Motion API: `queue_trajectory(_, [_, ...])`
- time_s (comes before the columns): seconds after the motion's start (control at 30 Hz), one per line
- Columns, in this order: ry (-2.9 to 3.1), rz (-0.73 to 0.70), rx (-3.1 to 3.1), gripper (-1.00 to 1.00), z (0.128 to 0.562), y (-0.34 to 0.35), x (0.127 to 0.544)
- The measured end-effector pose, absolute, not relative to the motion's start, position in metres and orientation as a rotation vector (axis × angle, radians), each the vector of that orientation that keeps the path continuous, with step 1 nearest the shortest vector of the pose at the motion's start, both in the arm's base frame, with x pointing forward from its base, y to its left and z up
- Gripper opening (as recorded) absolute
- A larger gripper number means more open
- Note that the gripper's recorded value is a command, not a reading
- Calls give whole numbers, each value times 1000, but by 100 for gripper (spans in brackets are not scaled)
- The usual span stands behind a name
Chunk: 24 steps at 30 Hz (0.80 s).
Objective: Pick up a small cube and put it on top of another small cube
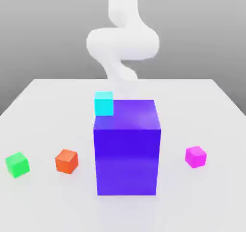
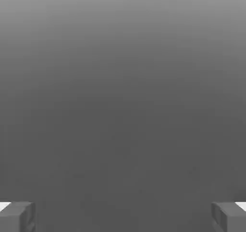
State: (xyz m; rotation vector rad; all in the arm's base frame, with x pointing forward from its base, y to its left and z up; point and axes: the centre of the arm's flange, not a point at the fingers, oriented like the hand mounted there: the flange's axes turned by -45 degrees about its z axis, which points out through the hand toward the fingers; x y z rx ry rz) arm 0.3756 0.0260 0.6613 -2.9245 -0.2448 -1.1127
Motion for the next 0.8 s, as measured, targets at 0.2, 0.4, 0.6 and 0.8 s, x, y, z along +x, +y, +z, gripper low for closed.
queue_trajectory(0.2, [-930,-832,-2885,0,529,106,410])
queue_trajectory(0.4, [-1573,-553,-2668,0,401,182,388])
queue_trajectory(0.6, [-2146,-269,-2284,0,283,231,321])
queue_trajectory(0.8, [-2554,-20,-1832,0,192,241,243])
